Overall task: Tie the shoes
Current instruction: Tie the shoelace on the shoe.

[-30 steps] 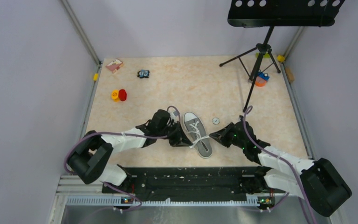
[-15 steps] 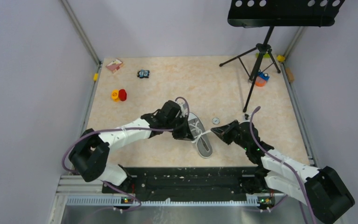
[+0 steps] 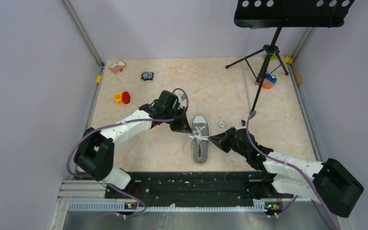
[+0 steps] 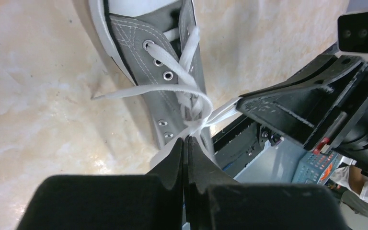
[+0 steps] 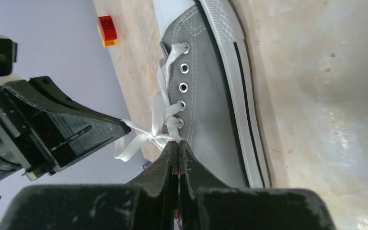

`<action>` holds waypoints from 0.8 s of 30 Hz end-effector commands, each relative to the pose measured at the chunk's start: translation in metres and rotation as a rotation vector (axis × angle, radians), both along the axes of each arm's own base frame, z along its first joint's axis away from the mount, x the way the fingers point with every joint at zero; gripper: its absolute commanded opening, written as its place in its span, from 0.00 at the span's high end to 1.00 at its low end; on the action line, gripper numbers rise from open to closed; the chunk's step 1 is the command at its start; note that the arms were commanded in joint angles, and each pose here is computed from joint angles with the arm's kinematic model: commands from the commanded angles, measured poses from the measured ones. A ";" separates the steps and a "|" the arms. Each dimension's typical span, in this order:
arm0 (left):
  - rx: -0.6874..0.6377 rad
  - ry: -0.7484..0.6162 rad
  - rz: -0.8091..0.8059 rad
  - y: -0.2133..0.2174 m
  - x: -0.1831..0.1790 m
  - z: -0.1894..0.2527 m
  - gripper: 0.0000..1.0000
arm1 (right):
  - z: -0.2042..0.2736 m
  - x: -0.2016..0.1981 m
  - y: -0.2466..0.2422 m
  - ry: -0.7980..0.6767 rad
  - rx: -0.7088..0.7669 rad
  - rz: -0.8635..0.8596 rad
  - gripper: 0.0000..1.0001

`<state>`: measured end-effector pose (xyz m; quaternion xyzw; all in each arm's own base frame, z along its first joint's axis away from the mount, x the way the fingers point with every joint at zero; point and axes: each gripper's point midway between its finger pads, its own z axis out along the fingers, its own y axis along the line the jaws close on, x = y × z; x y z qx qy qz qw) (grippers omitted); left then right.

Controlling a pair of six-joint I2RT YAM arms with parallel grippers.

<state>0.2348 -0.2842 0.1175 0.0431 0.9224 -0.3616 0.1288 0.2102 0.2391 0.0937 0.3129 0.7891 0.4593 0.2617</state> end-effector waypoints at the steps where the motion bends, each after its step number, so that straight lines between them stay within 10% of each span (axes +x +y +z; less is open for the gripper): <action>1: -0.014 -0.047 -0.023 -0.004 0.017 0.020 1.00 | 0.033 0.019 0.025 -0.062 0.070 -0.019 1.00; 24: -0.043 0.101 -0.017 0.025 -0.068 -0.022 1.00 | -0.024 0.007 -0.001 0.017 -0.117 -0.032 1.00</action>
